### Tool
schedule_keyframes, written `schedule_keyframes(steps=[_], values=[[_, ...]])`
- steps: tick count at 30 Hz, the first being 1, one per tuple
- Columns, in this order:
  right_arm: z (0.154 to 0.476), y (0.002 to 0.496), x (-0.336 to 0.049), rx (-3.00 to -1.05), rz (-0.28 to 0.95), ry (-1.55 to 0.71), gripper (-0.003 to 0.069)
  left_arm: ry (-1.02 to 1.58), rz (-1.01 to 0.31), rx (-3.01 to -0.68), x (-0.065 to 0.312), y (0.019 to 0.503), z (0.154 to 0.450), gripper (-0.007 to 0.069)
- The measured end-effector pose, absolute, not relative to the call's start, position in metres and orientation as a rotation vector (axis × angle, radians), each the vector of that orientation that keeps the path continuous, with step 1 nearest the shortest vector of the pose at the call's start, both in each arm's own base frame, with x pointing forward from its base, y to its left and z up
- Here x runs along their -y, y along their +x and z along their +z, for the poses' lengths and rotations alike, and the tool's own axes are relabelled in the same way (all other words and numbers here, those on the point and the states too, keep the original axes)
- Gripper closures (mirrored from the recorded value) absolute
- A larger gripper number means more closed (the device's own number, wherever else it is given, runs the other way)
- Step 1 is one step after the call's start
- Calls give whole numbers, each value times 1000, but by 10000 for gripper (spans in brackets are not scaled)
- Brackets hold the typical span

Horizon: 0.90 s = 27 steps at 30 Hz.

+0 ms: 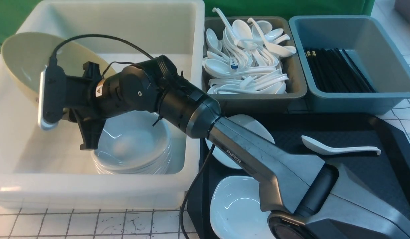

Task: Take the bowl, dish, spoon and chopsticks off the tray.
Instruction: Use the right arm to put the noodle bowl into the large storage box on the left

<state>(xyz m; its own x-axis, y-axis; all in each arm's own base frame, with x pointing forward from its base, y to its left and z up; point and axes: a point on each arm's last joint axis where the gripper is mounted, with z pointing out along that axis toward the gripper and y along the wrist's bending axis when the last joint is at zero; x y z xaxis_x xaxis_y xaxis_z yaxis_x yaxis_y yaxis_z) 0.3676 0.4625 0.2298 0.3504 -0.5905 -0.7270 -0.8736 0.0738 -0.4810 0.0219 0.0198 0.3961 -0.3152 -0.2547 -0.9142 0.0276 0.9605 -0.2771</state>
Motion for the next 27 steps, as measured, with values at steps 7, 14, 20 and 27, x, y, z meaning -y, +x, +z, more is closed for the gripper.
schedule_keyframes(steps=[7,14,20,27], values=[[222,367,-465,-1354,364,-1631,587,-163,-288,-1867,-19,22,397,625],[223,368,-465,-1349,357,-1623,500,-151,-287,-1854,-19,22,398,625],[227,369,-466,-1325,347,-1590,357,-129,-273,-1852,-19,22,398,625],[234,361,-469,-1338,373,-1586,265,-119,-287,-1819,-18,23,401,625]])
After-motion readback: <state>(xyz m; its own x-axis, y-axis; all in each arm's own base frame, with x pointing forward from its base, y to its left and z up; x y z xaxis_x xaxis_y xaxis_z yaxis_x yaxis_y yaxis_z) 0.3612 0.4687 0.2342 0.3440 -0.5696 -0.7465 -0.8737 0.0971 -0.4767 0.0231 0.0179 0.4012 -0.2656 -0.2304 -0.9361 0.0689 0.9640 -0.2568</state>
